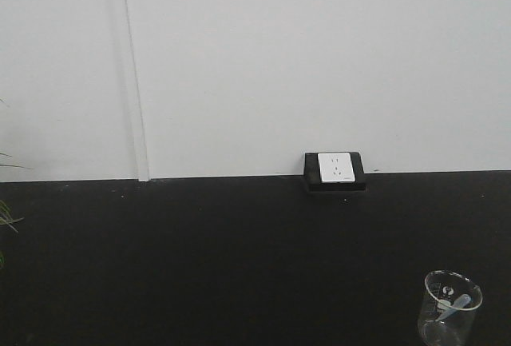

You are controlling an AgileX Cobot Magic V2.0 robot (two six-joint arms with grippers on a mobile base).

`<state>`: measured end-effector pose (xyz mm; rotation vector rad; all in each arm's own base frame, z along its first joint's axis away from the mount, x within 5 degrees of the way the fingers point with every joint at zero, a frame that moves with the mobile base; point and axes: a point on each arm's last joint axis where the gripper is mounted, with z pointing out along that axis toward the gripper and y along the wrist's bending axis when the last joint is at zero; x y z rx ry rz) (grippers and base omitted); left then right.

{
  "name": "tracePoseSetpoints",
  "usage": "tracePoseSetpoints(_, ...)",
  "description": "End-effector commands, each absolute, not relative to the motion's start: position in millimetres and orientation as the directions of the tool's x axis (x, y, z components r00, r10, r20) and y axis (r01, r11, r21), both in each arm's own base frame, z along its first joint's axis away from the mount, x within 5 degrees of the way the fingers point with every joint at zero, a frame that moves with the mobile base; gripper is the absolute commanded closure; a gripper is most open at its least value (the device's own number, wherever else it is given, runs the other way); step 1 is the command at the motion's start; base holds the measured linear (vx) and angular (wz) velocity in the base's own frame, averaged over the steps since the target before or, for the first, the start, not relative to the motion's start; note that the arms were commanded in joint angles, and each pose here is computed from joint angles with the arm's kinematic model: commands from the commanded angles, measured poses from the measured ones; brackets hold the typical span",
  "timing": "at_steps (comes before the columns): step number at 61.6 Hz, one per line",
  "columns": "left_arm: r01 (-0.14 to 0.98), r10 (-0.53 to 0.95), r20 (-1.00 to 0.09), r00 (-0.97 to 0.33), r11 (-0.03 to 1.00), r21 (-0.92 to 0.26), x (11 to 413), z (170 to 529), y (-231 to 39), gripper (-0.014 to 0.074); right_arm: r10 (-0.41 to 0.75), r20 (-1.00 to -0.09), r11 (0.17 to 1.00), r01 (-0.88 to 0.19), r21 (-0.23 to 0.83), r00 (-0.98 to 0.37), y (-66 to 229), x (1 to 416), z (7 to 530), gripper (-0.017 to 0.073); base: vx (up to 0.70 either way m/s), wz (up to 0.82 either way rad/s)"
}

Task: Grab transparent chemical and place on left bench
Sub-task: 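Grip the transparent dropper in the beaker with the right gripper and lift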

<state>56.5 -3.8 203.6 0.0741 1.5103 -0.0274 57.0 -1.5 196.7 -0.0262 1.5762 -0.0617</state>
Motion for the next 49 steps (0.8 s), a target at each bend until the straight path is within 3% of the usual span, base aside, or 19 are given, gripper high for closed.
tracePoseSetpoints(1,0.063,0.014,-0.99,0.141,0.998,0.023,55.0,206.3,-3.6,0.0597,-0.083,-0.992,0.996,0.025,-0.081,0.096,-0.9,56.0,204.1,0.0566,0.0,0.0)
tracePoseSetpoints(22,0.063,0.014,-0.99,0.141,0.998,0.023,55.0,206.3,-3.6,0.0597,-0.078,-0.966,0.997,0.021,-0.075,0.246,0.5,53.3,220.2,0.0566,0.0,0.0)
tracePoseSetpoints(35,0.063,0.014,-0.99,0.141,0.998,0.023,55.0,206.3,-3.6,0.0597,-0.065,-0.993,0.998,0.029,-0.062,0.095,-1.5,60.8,254.6,0.056,0.0,0.0)
tracePoseSetpoints(49,0.063,0.014,-0.99,0.141,0.998,0.023,55.0,206.3,-3.6,0.0597,-0.078,-0.996,0.997,0.02,-0.079,-0.046,-2.3,99.4,286.8,0.0542,0.0,0.0)
